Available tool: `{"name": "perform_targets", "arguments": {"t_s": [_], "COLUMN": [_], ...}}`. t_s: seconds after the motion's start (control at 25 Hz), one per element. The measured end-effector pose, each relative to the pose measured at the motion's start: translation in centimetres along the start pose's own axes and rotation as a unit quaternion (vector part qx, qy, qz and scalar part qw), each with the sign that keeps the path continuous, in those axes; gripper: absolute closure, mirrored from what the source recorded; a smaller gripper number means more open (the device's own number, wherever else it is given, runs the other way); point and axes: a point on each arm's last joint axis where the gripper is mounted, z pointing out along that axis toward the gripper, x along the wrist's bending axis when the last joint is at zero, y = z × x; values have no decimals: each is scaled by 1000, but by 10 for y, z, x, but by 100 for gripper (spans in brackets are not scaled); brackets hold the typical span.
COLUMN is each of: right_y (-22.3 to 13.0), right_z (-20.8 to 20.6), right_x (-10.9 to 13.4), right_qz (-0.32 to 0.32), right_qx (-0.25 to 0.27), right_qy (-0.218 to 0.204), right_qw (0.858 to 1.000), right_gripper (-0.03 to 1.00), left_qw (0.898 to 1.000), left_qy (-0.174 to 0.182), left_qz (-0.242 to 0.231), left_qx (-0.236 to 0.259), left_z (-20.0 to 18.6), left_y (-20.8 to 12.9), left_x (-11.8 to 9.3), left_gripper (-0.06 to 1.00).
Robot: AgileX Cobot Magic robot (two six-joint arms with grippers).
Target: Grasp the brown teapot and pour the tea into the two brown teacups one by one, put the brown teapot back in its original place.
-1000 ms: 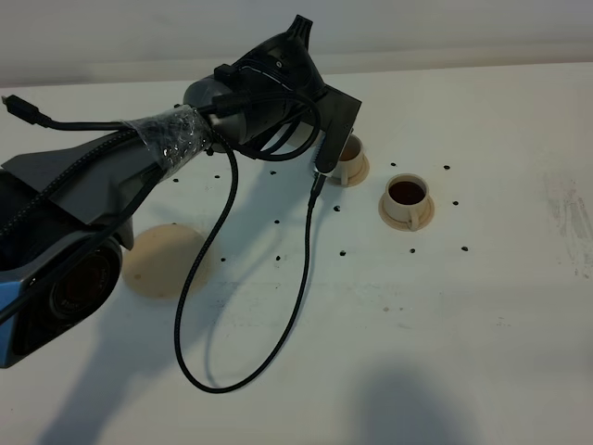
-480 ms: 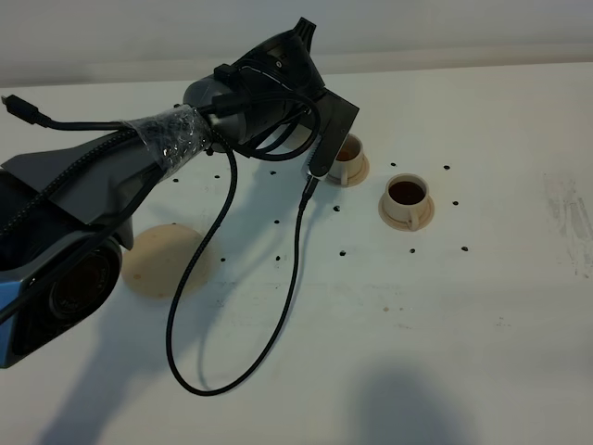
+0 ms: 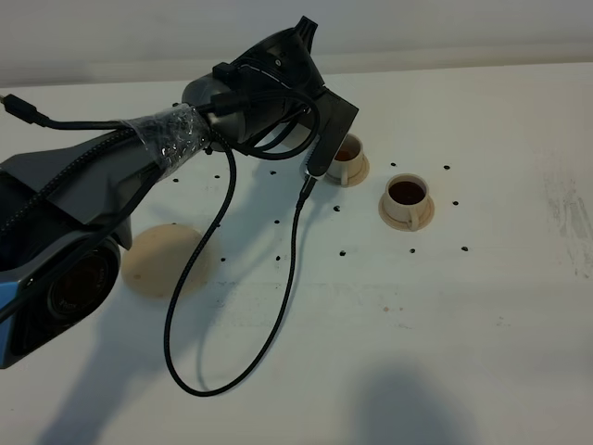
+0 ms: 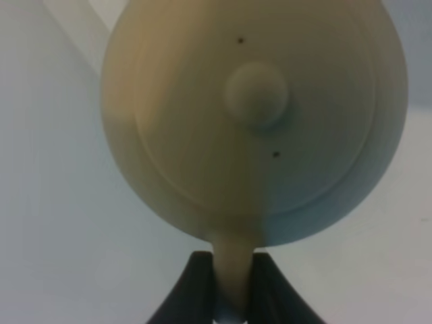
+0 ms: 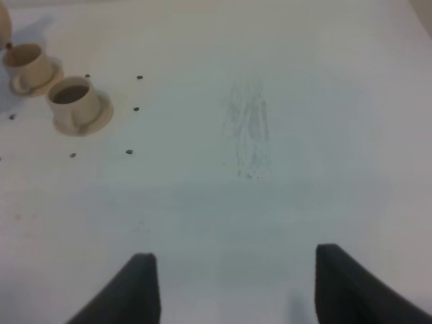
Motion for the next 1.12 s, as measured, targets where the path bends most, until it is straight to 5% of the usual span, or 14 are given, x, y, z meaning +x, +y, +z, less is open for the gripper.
{"name": "perform_targets", "arguments": {"t_s": [1.12], "right_y": [0], "right_z": [0], "right_x": [0], "right_qz": [0], "right_qx": [0], "right_qy": [0], "right_qw": [1000], "right_gripper": [48], "left_qw": [1000], "left_qy": [17], "left_qz": [7], "left_qx": [-1], "left_z": [0], "left_y": [0], "left_x": [3], "left_gripper": [94]}}
